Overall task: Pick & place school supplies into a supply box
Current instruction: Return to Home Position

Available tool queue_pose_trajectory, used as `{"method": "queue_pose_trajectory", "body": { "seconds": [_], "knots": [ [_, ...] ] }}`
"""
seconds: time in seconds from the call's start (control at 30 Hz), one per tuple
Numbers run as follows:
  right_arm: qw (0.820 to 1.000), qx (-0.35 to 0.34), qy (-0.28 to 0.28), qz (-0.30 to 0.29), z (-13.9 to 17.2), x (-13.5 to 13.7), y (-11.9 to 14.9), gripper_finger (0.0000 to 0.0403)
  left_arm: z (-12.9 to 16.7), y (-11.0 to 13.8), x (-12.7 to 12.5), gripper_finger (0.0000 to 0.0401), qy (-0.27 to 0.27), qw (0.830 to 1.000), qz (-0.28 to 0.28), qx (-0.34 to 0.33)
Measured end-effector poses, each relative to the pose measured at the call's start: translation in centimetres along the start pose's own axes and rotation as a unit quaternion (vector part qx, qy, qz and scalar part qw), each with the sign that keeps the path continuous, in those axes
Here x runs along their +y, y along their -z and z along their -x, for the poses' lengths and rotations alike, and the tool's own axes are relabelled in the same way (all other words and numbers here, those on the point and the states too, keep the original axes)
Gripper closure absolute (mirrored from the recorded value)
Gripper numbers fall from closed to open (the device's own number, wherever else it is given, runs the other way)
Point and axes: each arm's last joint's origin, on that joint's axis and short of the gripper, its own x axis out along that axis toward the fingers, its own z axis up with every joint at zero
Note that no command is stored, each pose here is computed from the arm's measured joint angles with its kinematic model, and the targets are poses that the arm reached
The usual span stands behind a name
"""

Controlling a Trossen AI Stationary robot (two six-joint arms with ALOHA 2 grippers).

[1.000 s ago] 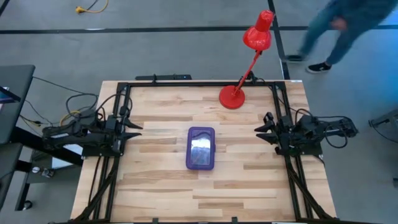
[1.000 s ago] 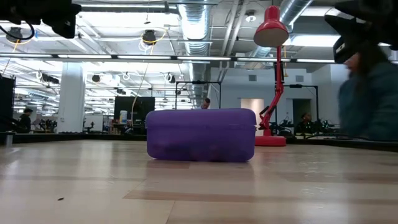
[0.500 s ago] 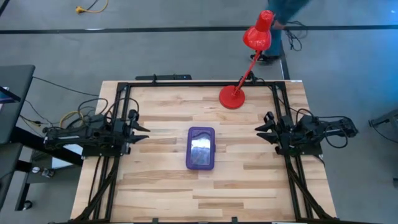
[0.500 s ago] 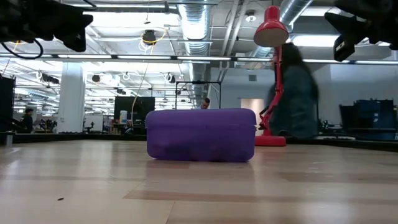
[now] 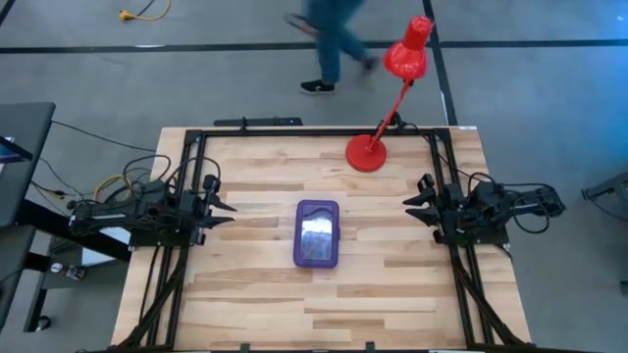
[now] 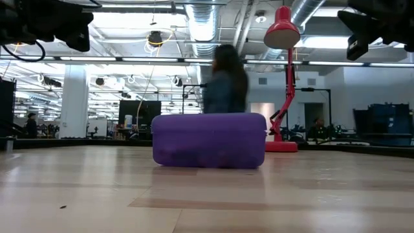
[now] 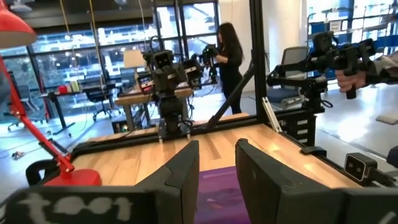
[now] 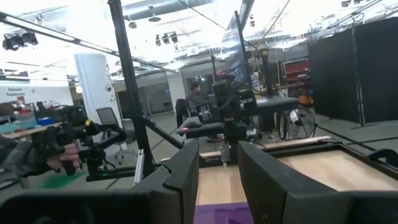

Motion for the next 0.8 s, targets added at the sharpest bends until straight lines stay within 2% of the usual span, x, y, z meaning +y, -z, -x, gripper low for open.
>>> {"method": "queue_pose_trajectory", "body": {
  "seconds": [0.13,0.2,0.27,0.43,0.57,0.8],
  "knots": [
    [1.0,0.0,-0.001,-0.001,0.0,0.0,0.0,0.0297,-0.4,1.5,-0.2,0.0308,0.0,1.0,0.0,-0.026],
    [1.0,0.0,-0.001,-0.004,0.0,0.0,0.0,0.0297,-0.6,2.5,-0.3,0.0308,-0.005,0.999,0.019,-0.031],
    [1.0,0.0,-0.002,-0.004,0.0,0.0,0.0,0.0297,-0.6,2.7,-0.3,0.0308,-0.01,0.999,0.028,-0.015],
    [1.0,0.006,-0.001,-0.004,0.0,0.0,0.1,0.0297,-0.6,2.2,-0.3,0.0308,-0.017,0.999,0.013,-0.037],
    [0.999,0.039,0.004,-0.011,0.0,-0.1,0.7,0.0297,-0.6,2.7,-0.2,0.0308,-0.044,0.999,0.016,-0.013],
    [0.996,0.085,0.004,-0.01,0.1,-0.1,1.6,0.0297,-0.6,3.7,-0.4,0.0308,-0.025,0.998,0.051,0.037]
  ]
}}
